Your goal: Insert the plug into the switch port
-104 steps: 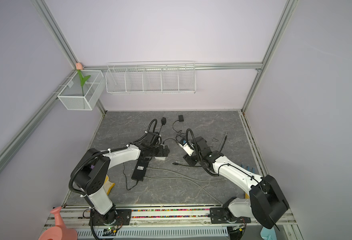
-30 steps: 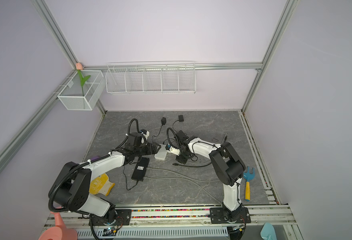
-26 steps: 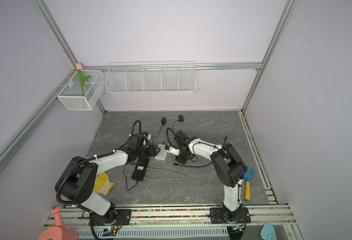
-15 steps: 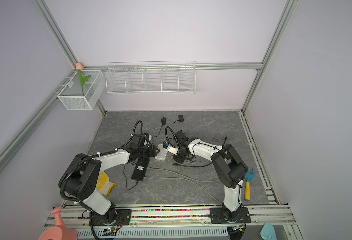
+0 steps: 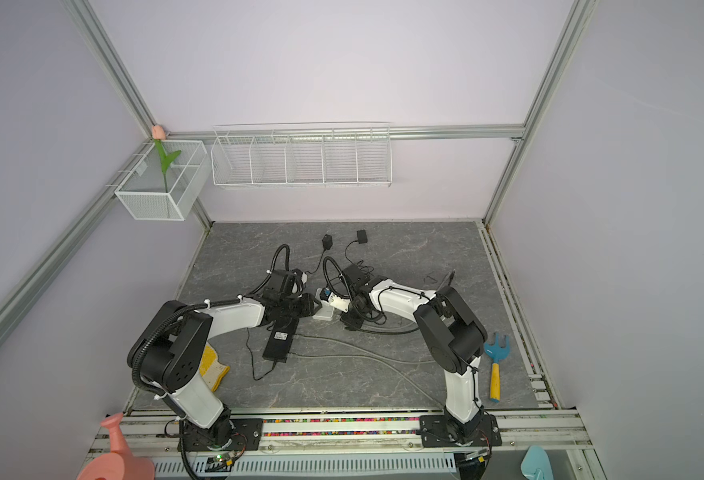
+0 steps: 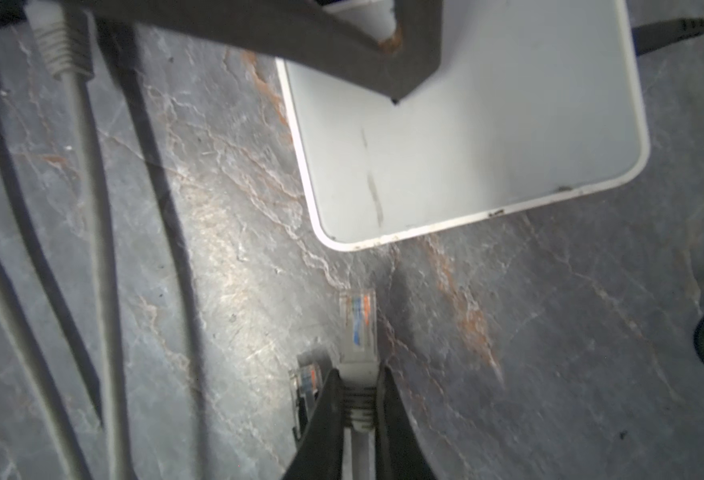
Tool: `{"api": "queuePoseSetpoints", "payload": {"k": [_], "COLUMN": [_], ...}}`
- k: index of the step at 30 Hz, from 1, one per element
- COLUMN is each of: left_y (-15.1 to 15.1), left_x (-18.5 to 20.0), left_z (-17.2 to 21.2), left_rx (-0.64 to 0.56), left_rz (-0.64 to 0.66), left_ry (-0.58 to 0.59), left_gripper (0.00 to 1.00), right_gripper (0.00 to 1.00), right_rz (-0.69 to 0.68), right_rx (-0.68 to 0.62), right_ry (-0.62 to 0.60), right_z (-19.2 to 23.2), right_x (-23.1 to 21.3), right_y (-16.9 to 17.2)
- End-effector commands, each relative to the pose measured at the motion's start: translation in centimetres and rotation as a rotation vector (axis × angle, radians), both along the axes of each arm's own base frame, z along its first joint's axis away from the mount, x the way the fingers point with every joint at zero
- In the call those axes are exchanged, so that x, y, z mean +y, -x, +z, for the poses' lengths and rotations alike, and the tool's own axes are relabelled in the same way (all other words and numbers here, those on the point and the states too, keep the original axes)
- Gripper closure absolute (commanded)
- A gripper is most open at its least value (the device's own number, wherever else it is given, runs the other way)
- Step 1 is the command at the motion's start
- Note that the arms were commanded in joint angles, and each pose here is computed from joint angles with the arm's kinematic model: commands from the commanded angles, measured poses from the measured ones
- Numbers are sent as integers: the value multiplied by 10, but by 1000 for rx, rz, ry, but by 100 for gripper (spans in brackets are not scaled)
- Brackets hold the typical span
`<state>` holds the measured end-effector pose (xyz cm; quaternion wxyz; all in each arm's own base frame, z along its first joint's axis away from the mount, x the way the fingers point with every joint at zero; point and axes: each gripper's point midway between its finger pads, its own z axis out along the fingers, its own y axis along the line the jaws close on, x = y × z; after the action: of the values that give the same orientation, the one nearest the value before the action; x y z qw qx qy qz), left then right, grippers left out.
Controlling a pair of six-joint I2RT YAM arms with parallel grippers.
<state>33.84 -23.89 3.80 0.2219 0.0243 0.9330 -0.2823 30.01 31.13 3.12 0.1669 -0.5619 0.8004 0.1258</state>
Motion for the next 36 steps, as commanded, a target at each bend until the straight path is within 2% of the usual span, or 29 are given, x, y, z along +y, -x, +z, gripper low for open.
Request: {"api": "queuePoseSetpoints", "payload": {"k": [1,9,15,23,27,32,36], "left_y": [2,2,1,2,-5,-19,-30], "left_x": [-1,3,0,5,16,32,26], "left_z": [-5,-11,-14,-16,-12,-1,9], "left_rx": [7,8,12,12,3,-7,-23], "left_rz": [3,7,-2,-6,12,66,57], "left_ry": [4,-22,-15,-48,-61,-7,4], "left_gripper": [65,66,67,68,69,66,64], "right_gripper": [94,94,94,94,94,94,94], "right_rz": [19,36,61,53,42,23,23], "right_rx": [-16,-24,-33,-103,-139,-161,-176], "right_ry": [13,68,51,80,102,83,70], "right_z": [-2,-13,-9,-6,-6,2,6], "right_x": [7,7,14,12,2,-8,-8], "right_y": [-5,-9,-6,-14,-20,-29,-37]}}
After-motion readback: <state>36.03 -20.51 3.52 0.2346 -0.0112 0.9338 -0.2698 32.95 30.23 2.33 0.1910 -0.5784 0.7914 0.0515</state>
